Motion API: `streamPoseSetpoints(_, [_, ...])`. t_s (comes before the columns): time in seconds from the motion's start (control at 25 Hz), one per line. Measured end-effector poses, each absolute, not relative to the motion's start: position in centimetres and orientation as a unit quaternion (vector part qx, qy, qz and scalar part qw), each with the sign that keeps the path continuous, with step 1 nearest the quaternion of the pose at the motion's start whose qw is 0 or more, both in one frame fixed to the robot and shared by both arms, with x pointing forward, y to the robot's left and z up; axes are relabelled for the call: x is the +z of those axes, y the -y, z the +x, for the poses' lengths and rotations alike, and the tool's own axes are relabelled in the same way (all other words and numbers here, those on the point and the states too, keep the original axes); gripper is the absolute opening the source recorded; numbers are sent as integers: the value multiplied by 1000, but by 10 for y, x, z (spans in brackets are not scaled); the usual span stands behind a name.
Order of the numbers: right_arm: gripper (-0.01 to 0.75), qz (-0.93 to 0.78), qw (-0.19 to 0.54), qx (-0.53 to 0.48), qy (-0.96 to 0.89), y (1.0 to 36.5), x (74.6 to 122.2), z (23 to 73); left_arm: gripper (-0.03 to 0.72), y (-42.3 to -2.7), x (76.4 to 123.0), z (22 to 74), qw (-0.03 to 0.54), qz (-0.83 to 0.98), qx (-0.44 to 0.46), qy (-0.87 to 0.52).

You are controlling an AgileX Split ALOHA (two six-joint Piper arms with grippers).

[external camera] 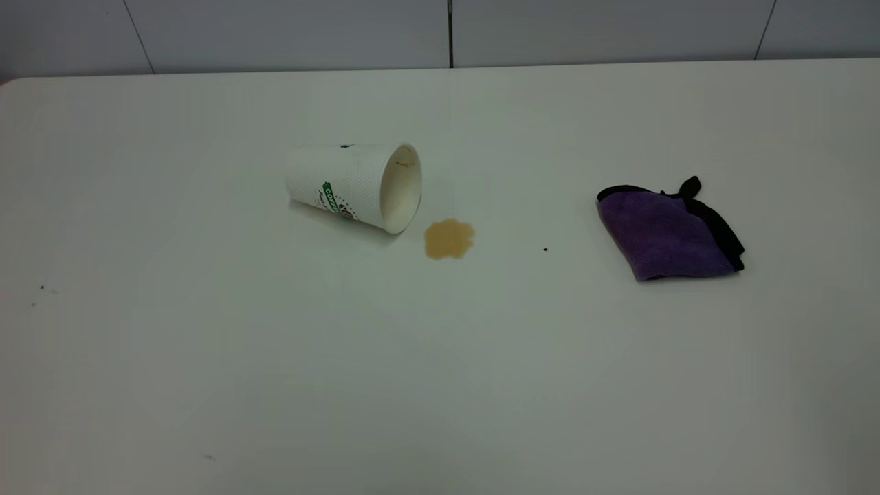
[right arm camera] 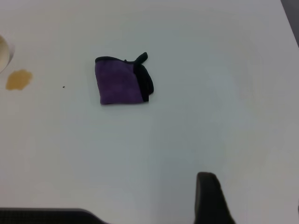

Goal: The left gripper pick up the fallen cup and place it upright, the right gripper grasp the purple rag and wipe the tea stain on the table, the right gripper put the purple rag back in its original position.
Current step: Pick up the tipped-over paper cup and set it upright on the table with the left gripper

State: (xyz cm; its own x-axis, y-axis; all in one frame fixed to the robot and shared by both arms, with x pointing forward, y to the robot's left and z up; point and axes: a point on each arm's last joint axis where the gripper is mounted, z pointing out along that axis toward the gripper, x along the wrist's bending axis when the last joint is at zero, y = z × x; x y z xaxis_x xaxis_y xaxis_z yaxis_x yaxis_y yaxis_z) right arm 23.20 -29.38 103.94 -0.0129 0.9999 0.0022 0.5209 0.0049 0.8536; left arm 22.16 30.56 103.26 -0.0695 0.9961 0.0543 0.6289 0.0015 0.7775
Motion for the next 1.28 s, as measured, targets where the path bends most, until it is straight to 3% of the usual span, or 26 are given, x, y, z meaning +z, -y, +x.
streamPoseSetpoints(1.04, [480,613,343,349,-620,294,1039,232,518,-306,1033,222,275,625,331,-651])
streamPoseSetpoints(1.28, [480,613,343,349,-620,294,1039,232,518,-306,1052,256,264,638,311,-653])
